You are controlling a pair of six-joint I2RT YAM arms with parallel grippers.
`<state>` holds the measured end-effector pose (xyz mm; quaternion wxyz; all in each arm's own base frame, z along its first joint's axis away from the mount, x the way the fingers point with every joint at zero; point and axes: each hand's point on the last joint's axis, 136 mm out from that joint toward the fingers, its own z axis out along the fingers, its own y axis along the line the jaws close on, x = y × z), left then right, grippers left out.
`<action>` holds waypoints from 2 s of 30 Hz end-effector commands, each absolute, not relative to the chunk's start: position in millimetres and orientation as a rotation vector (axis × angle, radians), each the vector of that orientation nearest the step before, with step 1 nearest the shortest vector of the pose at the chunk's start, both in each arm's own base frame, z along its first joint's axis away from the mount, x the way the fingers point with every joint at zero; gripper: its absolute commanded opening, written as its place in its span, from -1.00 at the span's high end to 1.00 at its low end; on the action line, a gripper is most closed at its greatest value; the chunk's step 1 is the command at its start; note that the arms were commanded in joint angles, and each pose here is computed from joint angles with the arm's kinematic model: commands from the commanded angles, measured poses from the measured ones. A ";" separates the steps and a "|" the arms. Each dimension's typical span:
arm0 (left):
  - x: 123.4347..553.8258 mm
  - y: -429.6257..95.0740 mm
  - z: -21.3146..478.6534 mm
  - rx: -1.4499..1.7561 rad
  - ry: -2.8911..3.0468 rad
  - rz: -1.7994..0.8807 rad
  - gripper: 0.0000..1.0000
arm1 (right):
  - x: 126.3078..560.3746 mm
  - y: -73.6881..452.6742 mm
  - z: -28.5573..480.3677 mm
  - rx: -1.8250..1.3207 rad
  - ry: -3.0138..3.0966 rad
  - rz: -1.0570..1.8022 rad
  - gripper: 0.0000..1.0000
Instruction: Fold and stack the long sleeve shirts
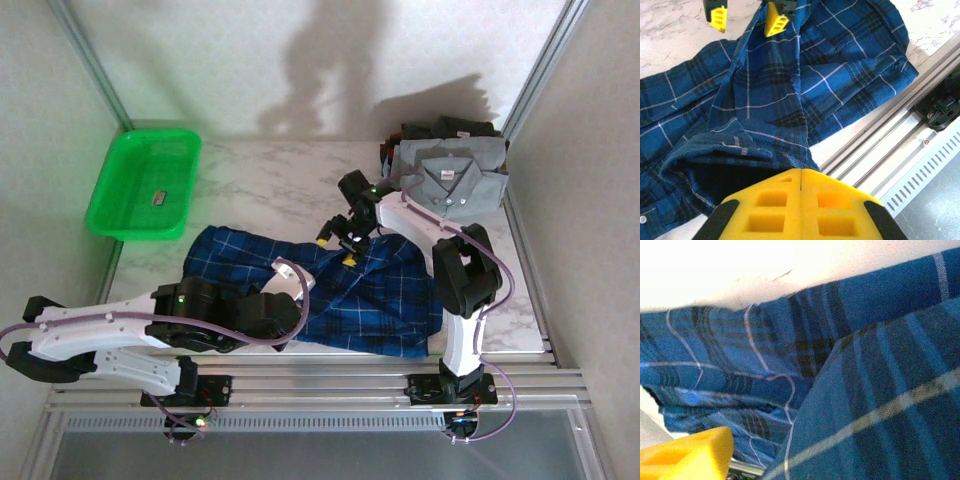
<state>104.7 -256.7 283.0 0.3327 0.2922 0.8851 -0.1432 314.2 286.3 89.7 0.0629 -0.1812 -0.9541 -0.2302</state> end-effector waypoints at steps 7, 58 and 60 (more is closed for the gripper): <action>105.8 -256.7 266.8 0.778 2.310 -0.325 1.00 | 352.4 283.1 112.0 -0.658 -3.011 -0.659 0.98; 132.6 -222.1 97.1 -0.462 2.831 -0.586 -0.56 | 136.7 103.5 36.4 -0.878 -2.966 -0.510 0.02; 139.1 -217.3 95.1 -0.413 2.826 -0.508 -0.50 | 137.7 101.1 39.9 -0.883 -2.985 -0.506 -0.08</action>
